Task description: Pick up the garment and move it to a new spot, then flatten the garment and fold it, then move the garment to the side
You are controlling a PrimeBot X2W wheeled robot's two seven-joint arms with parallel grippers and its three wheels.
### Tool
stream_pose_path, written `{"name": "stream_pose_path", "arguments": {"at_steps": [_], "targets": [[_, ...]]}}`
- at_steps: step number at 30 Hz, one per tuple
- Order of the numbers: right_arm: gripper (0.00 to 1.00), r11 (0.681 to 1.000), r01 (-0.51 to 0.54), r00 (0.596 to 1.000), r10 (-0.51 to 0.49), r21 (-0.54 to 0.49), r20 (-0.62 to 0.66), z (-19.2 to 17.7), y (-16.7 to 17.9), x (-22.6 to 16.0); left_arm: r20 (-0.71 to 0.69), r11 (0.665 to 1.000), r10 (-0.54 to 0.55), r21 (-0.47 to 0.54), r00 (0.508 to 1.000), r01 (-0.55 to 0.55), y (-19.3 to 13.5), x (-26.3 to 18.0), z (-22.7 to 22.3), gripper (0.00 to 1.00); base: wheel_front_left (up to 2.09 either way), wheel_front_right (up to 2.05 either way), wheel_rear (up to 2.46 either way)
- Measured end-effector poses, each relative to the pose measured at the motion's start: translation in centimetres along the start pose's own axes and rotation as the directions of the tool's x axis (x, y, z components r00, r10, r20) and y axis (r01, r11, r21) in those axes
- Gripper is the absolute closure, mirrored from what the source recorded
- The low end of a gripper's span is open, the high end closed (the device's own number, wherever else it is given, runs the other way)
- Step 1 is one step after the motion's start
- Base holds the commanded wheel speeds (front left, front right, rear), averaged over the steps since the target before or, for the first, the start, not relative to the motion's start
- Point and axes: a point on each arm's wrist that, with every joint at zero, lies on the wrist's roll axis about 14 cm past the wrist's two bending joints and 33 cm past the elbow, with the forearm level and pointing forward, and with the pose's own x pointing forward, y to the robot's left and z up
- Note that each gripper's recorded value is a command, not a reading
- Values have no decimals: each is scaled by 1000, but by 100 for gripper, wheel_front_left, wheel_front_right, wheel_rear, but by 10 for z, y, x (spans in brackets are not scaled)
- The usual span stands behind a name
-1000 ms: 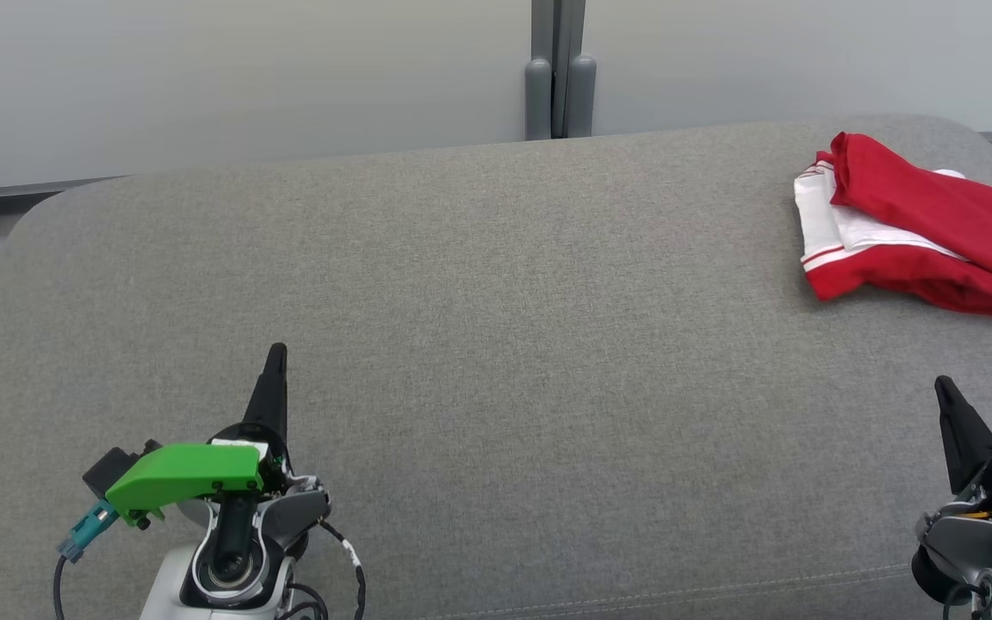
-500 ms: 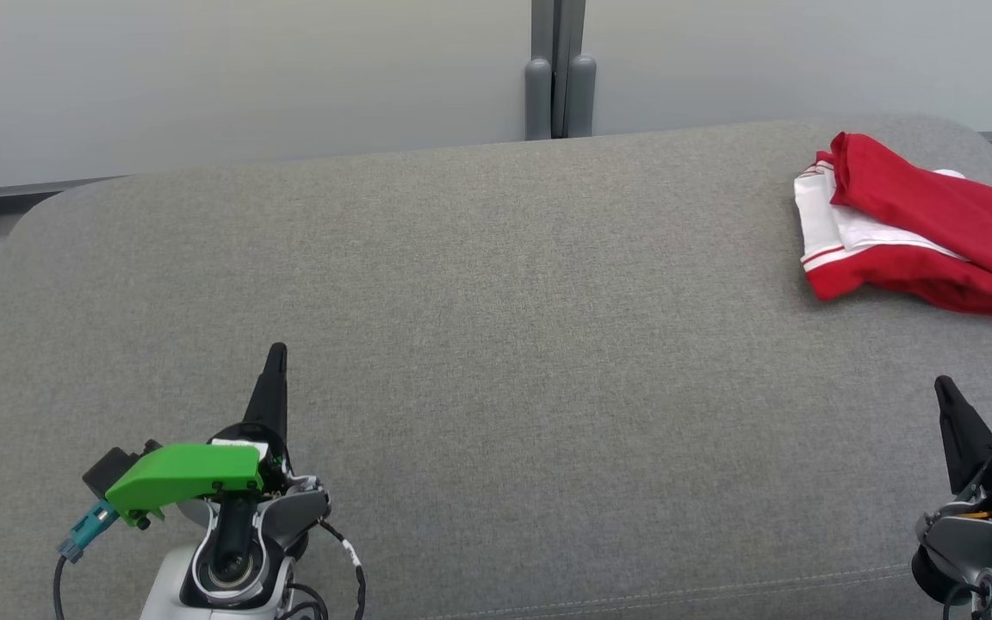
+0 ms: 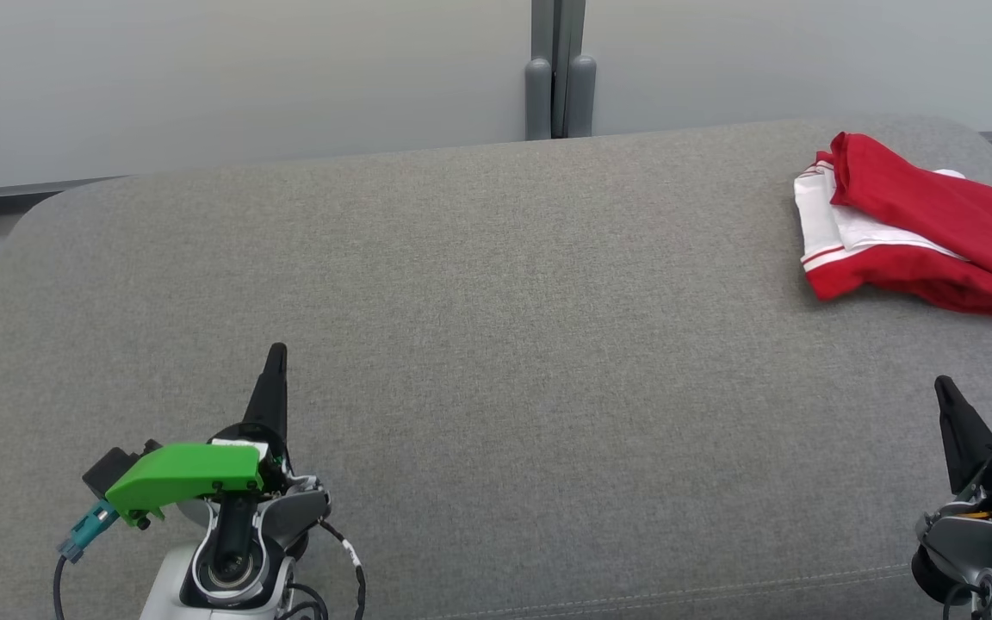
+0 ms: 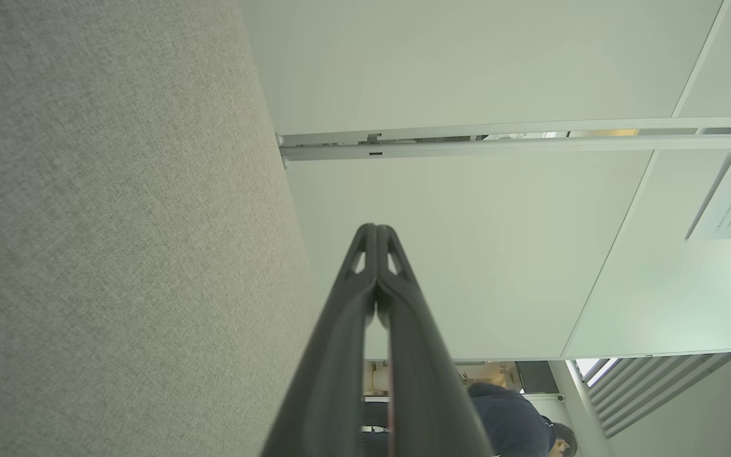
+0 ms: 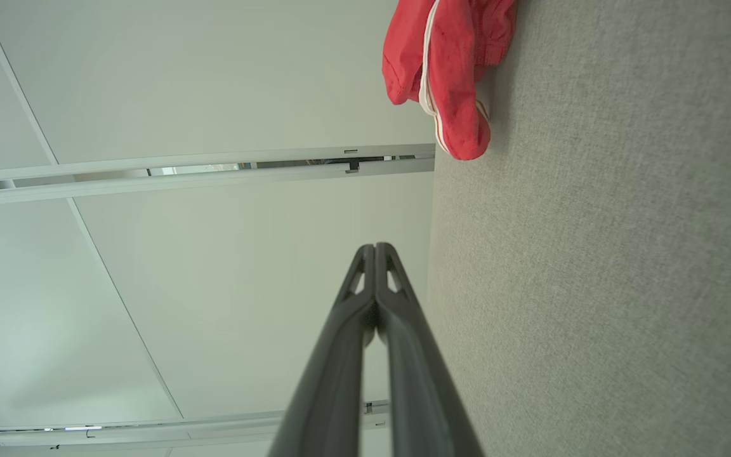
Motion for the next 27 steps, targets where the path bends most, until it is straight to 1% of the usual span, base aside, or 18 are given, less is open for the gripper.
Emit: {"name": "stream_pose_path", "arguments": {"at_steps": [27], "targets": [[100, 1000, 0, 1000, 0, 0, 0, 0, 0, 0, 0, 1000, 0, 0, 1000, 0, 0, 0, 0, 100, 0, 0, 0]]}}
